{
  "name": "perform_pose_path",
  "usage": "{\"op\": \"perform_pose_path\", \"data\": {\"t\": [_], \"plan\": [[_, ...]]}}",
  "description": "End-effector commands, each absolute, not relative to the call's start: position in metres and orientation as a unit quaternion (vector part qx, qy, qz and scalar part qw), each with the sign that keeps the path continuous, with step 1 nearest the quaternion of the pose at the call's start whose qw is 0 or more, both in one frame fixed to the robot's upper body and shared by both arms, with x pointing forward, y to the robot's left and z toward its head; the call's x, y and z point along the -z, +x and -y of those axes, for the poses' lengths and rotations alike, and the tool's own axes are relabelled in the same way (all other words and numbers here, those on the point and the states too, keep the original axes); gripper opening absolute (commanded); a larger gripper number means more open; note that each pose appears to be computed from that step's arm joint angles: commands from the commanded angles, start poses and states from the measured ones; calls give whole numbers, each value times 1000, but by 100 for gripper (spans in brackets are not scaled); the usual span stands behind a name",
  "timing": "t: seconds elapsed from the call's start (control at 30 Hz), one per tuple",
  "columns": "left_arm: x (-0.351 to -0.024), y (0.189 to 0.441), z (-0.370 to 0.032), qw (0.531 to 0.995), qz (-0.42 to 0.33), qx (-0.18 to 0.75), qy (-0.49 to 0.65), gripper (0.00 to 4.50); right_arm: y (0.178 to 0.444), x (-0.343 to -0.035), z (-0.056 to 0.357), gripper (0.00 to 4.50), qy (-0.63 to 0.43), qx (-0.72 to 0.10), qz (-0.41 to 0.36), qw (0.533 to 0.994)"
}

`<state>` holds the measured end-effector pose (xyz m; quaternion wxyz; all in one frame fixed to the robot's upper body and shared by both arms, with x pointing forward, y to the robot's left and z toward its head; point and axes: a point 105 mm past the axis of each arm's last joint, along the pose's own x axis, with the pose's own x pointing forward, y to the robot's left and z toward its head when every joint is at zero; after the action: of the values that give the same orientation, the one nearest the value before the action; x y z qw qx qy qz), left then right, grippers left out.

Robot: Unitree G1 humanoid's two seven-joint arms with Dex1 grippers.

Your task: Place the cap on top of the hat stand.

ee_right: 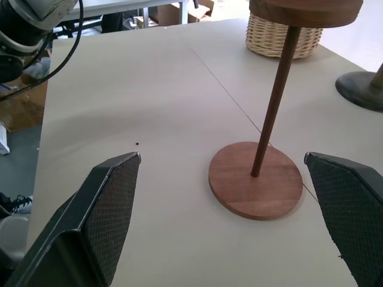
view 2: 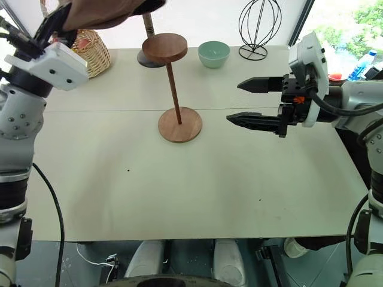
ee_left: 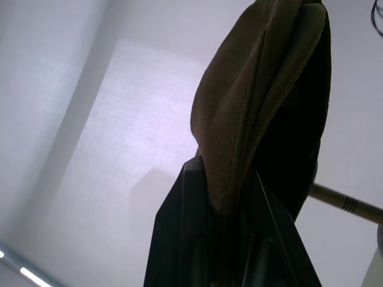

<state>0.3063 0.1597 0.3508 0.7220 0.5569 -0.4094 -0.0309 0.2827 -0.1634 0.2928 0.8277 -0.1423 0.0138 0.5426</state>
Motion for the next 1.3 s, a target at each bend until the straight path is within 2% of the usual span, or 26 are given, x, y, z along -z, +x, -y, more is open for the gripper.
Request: {"op": "perform_pose_path", "data": {"t": [0.03,0.17,0.4,0.97,1.1,1.27,1.3], "plan": [[-357,284,-137,680,464,62,564,2,283,-314,170,450,-167,-525,21,834],[-343,278,-126,661,481,93,569,2,285,-314,171,450,-168,-522,23,836],[-320,282,-127,643,466,105,598,2,284,-326,173,450,-163,-511,46,843],[-255,301,-120,644,413,164,623,2,280,-337,175,450,-159,-499,59,850],[-254,302,-121,655,409,162,615,175,280,-337,173,450,-158,-501,60,849],[-253,298,-124,663,403,159,611,441,282,-333,172,450,-154,-503,58,848],[-254,296,-126,666,402,157,609,447,282,-333,171,450,-153,-506,57,847]]}}
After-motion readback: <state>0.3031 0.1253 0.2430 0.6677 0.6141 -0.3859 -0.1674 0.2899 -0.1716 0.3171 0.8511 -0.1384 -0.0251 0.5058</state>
